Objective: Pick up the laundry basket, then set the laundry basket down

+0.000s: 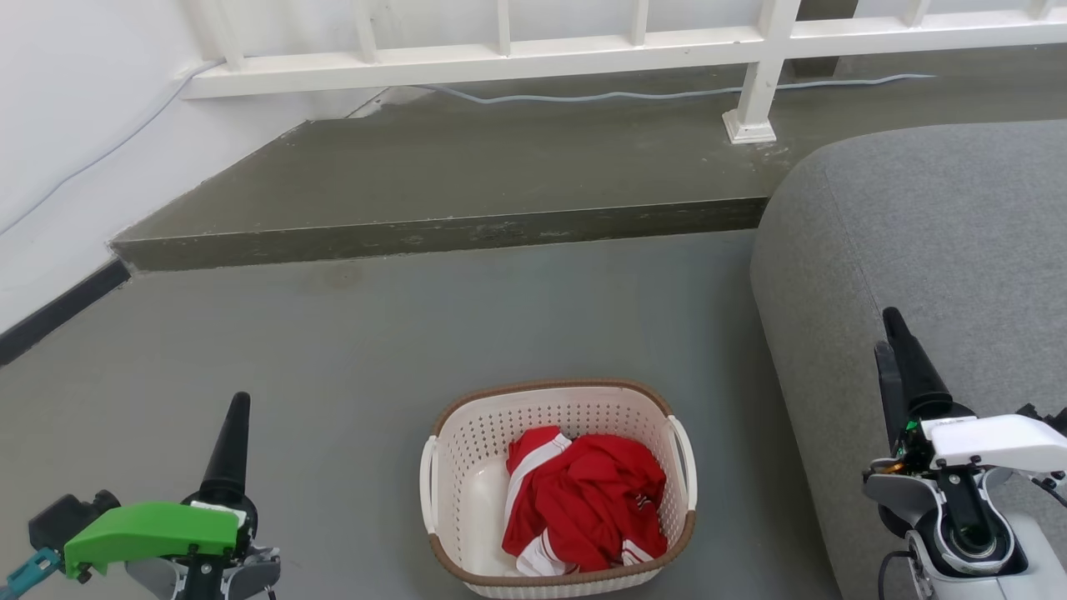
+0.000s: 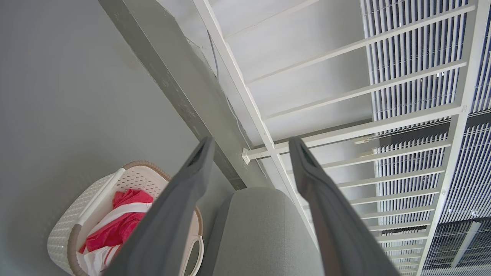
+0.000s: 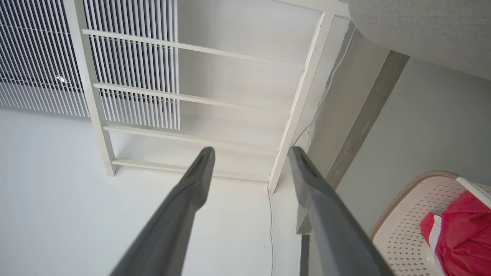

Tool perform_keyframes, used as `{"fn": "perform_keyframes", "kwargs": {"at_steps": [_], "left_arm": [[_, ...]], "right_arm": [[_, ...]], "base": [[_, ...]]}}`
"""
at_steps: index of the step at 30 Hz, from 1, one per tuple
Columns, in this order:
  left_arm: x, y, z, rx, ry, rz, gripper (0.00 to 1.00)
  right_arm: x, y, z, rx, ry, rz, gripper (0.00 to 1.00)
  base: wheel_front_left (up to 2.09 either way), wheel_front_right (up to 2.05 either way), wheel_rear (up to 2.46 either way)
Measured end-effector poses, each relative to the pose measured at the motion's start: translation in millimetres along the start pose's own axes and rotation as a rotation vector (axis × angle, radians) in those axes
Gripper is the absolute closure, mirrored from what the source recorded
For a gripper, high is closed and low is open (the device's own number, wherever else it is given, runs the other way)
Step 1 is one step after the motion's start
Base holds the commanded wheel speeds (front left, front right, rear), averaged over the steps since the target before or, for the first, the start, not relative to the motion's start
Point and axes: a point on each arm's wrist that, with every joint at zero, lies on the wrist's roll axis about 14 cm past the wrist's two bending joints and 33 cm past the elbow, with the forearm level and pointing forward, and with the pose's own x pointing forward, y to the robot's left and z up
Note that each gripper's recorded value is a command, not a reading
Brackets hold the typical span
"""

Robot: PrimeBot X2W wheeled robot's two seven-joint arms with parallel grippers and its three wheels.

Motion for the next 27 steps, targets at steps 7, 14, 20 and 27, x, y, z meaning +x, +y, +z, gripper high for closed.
{"fn": "perform_keyframes", "kwargs": {"at_steps": [7,14,20,27], "left_arm": [[1,-5,2,0.137,-0.005,-0.018,0.0],[2,-12,1,0.271,-0.011,-0.043,0.0],[3,-18,-2,0.389,-0.013,-0.064,0.0],[3,-26,-8,0.528,-0.013,-0.101,0.0]], "right_arm": [[0,3,-6,-0.117,0.025,0.014,0.0],[0,4,-13,-0.253,0.053,0.027,0.0],[0,2,-16,-0.388,0.072,0.036,0.0],[4,10,-20,-0.52,0.073,0.072,0.0]], "base": [[0.0,0.0,0.0],[0.0,0.0,0.0],[0.0,0.0,0.0],[0.0,0.0,0.0]]}}
